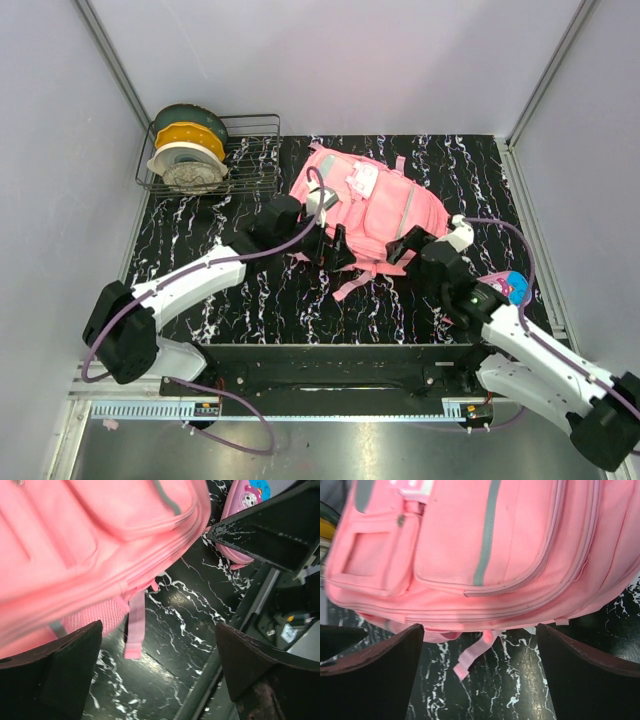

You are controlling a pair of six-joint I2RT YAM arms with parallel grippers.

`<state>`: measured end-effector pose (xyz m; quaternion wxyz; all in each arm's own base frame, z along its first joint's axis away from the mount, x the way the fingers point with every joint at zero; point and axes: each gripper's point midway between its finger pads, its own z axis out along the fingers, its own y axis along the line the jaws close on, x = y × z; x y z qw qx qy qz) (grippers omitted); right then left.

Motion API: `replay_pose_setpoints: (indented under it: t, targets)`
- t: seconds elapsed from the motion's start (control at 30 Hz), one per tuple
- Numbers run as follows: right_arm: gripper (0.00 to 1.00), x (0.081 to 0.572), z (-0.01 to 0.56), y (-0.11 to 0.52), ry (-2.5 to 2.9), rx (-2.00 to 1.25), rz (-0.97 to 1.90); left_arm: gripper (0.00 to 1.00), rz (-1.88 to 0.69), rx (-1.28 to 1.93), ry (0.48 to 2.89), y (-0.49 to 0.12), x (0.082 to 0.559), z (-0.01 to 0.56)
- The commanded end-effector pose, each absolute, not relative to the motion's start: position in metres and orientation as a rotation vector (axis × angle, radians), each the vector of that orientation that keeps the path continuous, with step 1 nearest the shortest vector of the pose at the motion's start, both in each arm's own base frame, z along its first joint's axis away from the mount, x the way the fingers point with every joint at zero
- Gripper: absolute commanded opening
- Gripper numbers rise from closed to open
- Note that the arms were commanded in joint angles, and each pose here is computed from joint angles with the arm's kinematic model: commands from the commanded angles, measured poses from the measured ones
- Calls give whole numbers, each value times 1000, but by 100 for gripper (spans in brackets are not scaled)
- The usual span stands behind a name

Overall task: Pack the student bag
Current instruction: Zip the student bag at the center of the board.

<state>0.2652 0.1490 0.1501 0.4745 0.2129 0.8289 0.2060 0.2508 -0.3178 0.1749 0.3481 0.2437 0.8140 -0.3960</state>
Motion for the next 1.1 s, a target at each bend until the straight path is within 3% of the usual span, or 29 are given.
replay_pose_setpoints:
  t: [0.0,0.27,0.43,0.73,0.8,0.9,1.07]
  targets:
    - [100,255,169,135,1969,570,534,99,-795,947,1880,-329,264,208]
    - [100,239,160,94,2008,651,330,99,-478,1359,1543,-357,285,207]
    - [100,234,175,84,1966,680,376,99,-362,1590,1431,-367,285,166]
    - [100,222,159,118,2058,627,583,98,-263,1551,1362,-382,302,152]
    - [97,219,147,131,2088,620,654,89,-245,1493,1362,-386,312,157]
    - [94,214,134,144,2119,622,743,65,-261,1463,1388,-391,316,156]
    - [93,213,124,151,2122,610,789,50,-250,1476,1437,-390,319,142]
